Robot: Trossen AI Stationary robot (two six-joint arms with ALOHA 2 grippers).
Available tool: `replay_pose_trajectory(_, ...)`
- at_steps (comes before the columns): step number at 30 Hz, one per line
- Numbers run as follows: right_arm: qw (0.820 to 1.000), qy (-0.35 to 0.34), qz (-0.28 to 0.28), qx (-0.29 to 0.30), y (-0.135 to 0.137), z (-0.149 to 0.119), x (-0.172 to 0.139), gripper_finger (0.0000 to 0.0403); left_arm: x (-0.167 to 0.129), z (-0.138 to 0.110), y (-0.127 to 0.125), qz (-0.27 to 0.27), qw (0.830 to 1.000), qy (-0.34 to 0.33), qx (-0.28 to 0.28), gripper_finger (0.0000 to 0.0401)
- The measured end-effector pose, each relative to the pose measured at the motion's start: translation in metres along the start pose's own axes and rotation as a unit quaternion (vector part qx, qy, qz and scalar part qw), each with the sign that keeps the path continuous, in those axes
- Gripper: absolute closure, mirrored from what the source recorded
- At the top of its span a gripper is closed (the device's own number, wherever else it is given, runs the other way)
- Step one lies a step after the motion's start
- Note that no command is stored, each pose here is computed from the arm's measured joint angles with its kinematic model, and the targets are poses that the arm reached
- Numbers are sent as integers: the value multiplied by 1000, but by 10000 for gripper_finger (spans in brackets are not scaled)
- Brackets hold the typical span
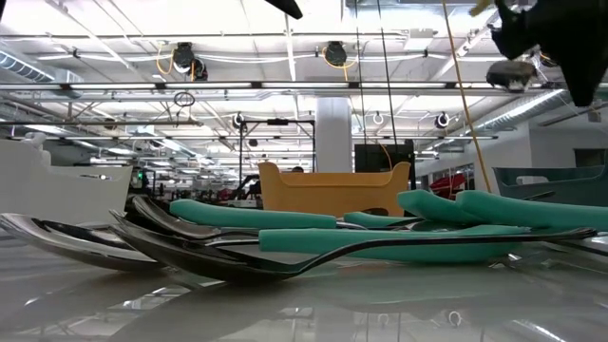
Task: Sort silverware by color (type)
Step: Put the white spoon into the blue bin
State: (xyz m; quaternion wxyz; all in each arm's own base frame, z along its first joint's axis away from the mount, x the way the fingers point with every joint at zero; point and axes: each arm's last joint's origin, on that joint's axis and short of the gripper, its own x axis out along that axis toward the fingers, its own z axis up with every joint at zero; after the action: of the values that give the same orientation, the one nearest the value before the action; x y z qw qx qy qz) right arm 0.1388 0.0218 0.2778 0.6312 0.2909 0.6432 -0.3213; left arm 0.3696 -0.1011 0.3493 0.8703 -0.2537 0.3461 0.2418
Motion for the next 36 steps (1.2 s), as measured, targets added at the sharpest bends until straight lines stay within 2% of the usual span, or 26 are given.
replay_pose_trajectory(9, 1000, 27, 7, -1, 6, -6, 32, 378, -1, -1, -1, -1, 1000, 0, 1, 100)
replay_pose_trajectory(15, 1000, 31, -1, 6, 8, -11, 42, 370, -1, -1, -1, -2, 1000, 0, 5, 100)
replay_pose_trajectory(21, 999, 29, -3, 13, 9, -15, 43, 355, -1, -1, -1, -2, 1000, 0, 6, 100)
replay_pose_trajectory(32, 999, 28, -4, 32, 12, -21, 42, 353, -2, -3, -2, -3, 1000, 1, 6, 100)
replay_pose_trajectory(36, 999, 21, 15, 34, 15, -23, 32, 352, -3, -6, -5, -7, 1000, 3, 10, 100)
